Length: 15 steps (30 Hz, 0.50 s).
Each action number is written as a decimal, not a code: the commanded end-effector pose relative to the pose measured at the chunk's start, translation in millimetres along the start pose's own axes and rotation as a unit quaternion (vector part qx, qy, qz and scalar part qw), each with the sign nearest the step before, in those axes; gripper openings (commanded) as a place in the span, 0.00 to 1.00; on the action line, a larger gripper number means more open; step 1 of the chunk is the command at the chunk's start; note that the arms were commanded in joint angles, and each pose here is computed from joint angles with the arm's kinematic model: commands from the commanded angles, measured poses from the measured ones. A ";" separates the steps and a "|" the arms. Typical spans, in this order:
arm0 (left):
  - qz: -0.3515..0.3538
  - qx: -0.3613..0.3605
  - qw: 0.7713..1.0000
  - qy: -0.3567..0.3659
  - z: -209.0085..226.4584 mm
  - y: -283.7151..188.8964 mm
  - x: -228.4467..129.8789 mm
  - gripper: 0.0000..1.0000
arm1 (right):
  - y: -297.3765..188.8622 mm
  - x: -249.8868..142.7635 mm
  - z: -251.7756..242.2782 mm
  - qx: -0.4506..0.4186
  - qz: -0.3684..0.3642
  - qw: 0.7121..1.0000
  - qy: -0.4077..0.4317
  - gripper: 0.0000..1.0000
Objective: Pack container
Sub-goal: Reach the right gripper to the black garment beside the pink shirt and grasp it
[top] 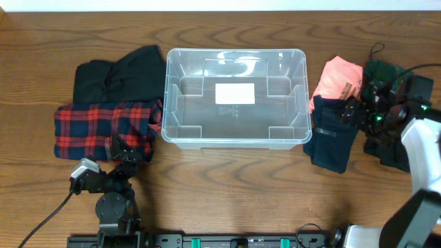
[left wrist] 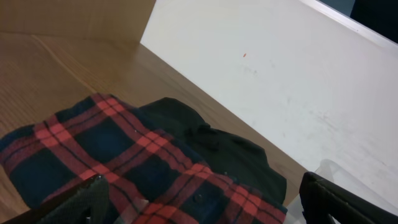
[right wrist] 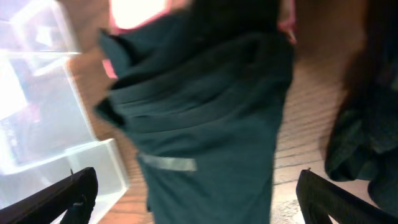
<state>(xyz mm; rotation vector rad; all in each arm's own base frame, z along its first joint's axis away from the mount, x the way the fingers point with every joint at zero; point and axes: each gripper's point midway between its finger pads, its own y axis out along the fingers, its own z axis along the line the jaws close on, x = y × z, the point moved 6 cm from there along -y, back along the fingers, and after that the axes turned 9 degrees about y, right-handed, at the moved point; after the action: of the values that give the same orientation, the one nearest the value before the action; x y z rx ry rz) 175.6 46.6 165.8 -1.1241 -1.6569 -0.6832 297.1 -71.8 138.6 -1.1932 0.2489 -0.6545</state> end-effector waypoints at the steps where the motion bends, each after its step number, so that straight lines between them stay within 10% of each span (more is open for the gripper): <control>1: 0.019 0.013 1.000 0.011 6.1 1.0 -11.8 0.98 | 14.5 -1.4 -5.1 0.014 0.027 1.000 -0.002 0.99; 12: 0.019 0.013 1.000 0.011 6.0 1.0 -11.8 0.98 | 80.6 -14.7 -30.1 0.014 0.070 0.997 0.017 0.97; 15: 0.019 0.013 1.000 0.011 6.0 1.0 -11.8 0.98 | 84.2 -18.0 -22.8 0.057 0.072 0.996 -0.005 0.84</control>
<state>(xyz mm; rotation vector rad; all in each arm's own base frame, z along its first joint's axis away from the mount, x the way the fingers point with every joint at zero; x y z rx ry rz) 175.6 46.6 165.6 -1.1248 -1.6565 -0.6828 310.2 -71.6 64.8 -1.1314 0.2625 -0.5880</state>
